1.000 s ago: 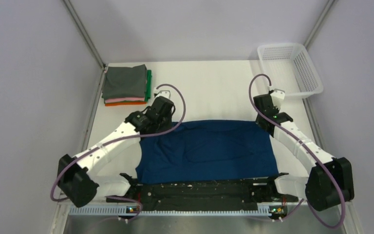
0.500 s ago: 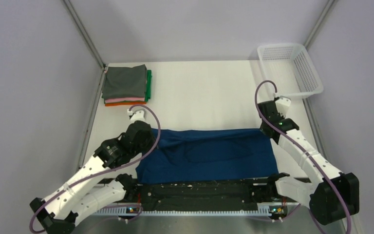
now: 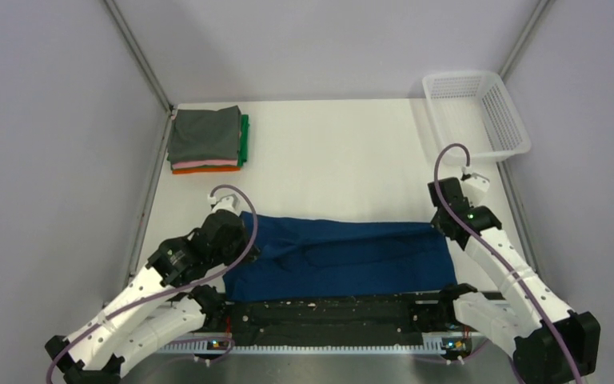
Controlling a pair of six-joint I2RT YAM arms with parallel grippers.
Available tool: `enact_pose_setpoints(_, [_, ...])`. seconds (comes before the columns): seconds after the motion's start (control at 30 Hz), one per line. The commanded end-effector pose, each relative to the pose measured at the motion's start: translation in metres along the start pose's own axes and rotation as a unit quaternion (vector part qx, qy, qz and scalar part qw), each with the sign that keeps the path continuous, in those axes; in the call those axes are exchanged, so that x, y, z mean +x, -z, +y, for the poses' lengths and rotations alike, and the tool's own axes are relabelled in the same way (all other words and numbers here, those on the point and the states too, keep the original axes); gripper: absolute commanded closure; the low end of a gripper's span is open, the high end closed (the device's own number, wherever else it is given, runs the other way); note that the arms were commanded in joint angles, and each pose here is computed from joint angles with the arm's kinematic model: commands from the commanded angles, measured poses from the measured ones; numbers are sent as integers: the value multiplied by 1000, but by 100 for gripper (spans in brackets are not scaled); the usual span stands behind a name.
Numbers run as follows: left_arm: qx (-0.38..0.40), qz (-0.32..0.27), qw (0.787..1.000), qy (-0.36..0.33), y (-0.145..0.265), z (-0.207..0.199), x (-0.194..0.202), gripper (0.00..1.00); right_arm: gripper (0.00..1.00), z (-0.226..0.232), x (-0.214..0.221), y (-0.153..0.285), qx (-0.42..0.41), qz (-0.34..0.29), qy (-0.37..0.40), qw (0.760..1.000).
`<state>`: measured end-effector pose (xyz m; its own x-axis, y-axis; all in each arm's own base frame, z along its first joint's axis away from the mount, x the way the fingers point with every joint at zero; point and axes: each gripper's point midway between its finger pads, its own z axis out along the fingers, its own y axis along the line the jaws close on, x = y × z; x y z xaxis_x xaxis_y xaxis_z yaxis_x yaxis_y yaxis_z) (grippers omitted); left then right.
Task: Fold and stack the t-shirts
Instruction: Fold the other side of the tshirt into a rectangle
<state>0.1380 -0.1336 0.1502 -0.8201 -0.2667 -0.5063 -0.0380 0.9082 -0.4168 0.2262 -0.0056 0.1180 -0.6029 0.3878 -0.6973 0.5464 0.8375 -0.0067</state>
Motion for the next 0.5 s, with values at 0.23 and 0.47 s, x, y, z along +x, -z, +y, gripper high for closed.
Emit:
enact_pose_setpoints(0.23, [10, 148, 986, 80, -9, 23, 87, 65, 58, -20, 40, 2, 18, 39, -65, 997])
enact_pose_setpoints(0.47, [106, 106, 986, 71, 6, -4, 70, 1, 24, 9, 9, 21, -101, -25, -99, 990])
